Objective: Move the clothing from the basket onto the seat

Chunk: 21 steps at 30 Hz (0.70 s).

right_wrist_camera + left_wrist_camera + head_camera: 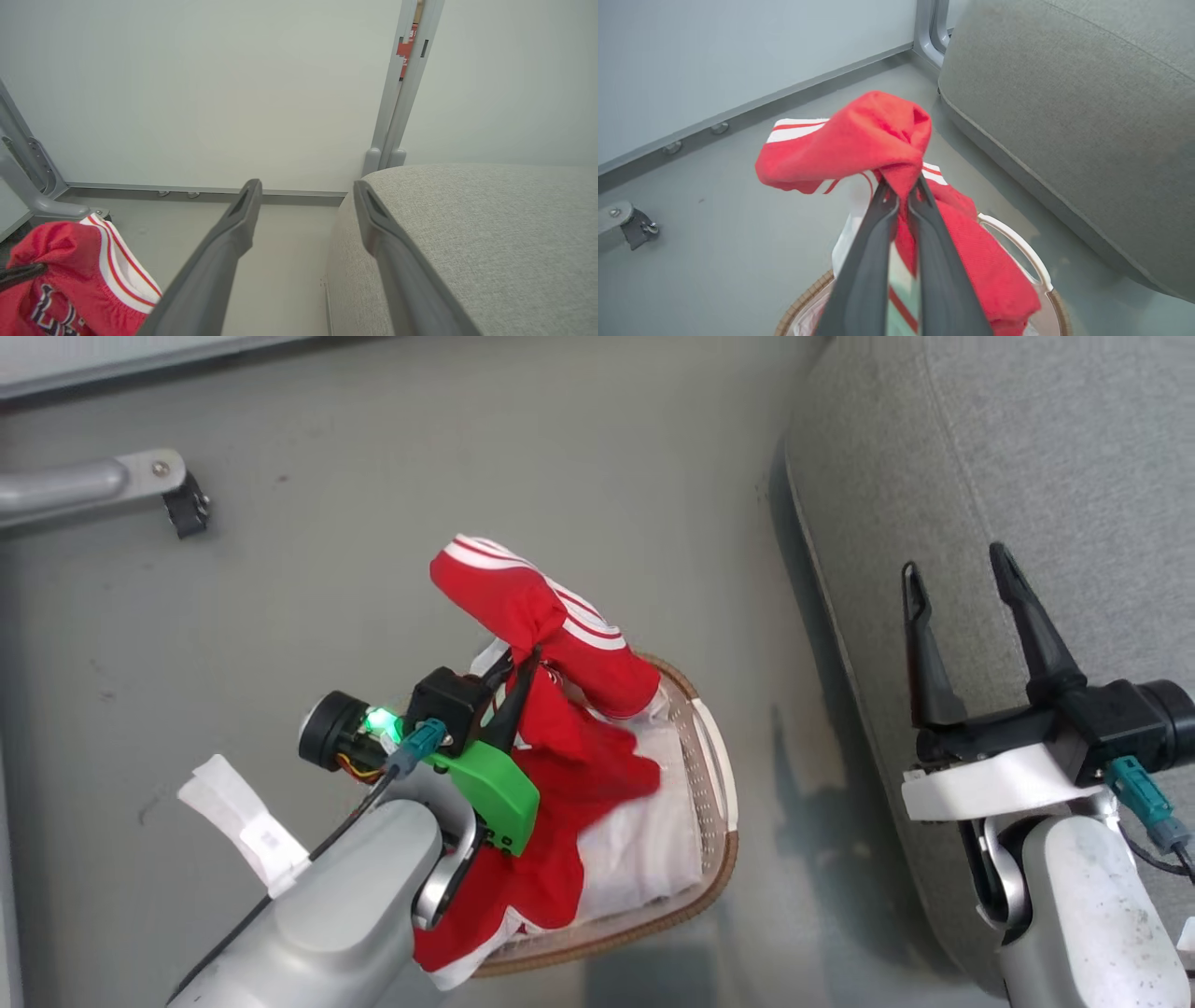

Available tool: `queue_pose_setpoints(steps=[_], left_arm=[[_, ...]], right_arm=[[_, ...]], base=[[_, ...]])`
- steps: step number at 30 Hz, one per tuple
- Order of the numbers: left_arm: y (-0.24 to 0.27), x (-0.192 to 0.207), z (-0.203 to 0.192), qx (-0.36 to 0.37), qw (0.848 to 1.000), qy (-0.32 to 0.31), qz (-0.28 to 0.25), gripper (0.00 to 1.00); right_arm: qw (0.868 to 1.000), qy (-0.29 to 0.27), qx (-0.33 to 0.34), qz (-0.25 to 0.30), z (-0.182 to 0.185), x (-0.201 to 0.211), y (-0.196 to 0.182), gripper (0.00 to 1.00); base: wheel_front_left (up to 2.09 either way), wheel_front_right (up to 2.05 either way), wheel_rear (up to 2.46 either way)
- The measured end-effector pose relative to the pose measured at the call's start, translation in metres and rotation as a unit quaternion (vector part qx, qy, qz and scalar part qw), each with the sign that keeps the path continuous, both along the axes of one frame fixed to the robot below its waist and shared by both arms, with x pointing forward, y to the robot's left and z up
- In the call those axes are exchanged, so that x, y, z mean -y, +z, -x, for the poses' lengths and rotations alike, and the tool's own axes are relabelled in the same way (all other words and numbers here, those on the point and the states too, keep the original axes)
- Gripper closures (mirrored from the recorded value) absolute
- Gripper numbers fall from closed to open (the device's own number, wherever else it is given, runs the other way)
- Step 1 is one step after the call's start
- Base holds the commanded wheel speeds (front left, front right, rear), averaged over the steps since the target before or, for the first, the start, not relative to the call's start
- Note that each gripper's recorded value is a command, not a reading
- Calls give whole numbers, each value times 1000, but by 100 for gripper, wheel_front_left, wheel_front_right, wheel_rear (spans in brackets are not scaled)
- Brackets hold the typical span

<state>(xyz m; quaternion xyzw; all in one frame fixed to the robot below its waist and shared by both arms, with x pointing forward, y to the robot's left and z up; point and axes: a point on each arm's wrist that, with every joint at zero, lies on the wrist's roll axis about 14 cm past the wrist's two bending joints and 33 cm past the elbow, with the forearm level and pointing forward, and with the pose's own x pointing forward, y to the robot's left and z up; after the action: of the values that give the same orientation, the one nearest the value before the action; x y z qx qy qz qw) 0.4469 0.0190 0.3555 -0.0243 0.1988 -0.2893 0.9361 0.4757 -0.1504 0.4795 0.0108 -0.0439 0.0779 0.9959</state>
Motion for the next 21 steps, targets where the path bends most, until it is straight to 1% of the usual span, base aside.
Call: queue_pose_setpoints(steps=[4,7,12,16,21], left_arm=[[53,-13,-9,79,997,-6,-5,100],[96,-20,-18,136,990,-14,-16,100],[181,-25,-29,235,971,-23,-24,100],[235,-25,-27,285,958,-29,-28,100],[281,-23,-23,326,944,-36,-34,100]], right_arm=[[1000,12,19,-3,14,-9,22,0],[999,23,39,-4,23,-16,40,0],[997,34,68,-4,38,-24,66,0],[995,46,85,-4,49,-31,81,0],[993,54,101,-2,57,-37,94,0]], base=[[0,0,0],[0,0,0],[0,0,0],[0,0,0],[0,0,0]])
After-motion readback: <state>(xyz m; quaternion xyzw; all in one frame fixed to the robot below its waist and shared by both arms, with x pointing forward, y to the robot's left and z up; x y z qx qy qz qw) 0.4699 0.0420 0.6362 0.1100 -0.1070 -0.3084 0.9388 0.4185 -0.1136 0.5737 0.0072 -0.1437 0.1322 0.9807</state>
